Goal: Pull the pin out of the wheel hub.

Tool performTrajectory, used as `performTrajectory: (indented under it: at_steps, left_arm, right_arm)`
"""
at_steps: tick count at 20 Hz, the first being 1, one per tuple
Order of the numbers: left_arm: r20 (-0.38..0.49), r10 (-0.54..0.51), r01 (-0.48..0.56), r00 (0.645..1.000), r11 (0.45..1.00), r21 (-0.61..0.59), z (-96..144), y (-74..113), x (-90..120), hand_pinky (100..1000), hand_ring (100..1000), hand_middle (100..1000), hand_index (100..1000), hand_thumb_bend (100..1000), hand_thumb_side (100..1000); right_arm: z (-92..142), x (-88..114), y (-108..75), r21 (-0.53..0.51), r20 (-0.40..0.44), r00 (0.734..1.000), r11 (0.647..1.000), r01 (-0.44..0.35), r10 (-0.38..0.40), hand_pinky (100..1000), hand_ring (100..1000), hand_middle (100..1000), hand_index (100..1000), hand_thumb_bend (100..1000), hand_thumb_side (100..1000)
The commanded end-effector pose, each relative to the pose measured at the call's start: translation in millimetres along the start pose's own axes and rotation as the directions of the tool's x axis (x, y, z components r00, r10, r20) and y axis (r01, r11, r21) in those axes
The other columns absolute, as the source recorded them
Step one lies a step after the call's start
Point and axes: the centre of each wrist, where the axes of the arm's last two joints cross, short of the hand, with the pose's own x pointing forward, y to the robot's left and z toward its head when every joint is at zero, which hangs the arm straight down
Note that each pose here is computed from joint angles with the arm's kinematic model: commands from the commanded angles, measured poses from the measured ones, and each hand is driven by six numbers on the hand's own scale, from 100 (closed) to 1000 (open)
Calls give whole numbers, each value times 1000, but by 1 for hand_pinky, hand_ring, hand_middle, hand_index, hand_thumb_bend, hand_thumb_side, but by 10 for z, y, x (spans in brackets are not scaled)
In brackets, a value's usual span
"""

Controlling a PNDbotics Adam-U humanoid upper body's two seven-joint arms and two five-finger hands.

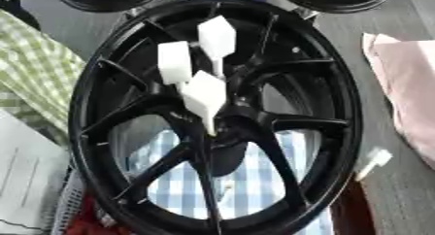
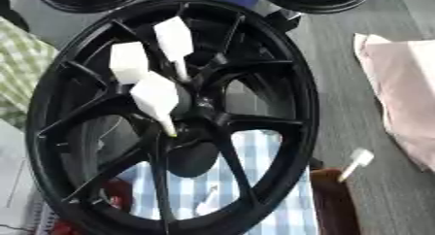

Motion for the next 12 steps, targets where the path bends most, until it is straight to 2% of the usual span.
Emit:
performTrajectory:
  at_steps: [1,3,7,11,12]
  left_arm:
    - [34,-2,2,999,1000,6,-31,27,84,739,576,670,704,471,677]
    - [36,1,-1,999,1000,4,-31,19,89,739,576,670,704,472,677]
    - [38,9,-9,999,1000,-7,-32,-7,99,738,576,670,704,473,676]
    - [38,16,-16,999,1000,-13,-32,-25,104,738,575,669,703,474,676]
    - [38,18,-17,999,1000,-15,-32,-29,105,738,575,669,703,473,674]
  right_arm:
    - [-43,223,-20,-69,78,993,993,96,-91,809,722,700,757,608,152]
    - [-32,333,41,-92,102,985,985,147,-138,801,688,647,723,577,125]
    - [19,616,234,-72,155,959,966,250,-236,798,674,627,709,567,105]
    - [18,741,394,-11,192,935,952,305,-297,799,674,627,710,570,106]
    - [14,760,429,6,200,929,949,315,-310,801,675,628,711,605,100]
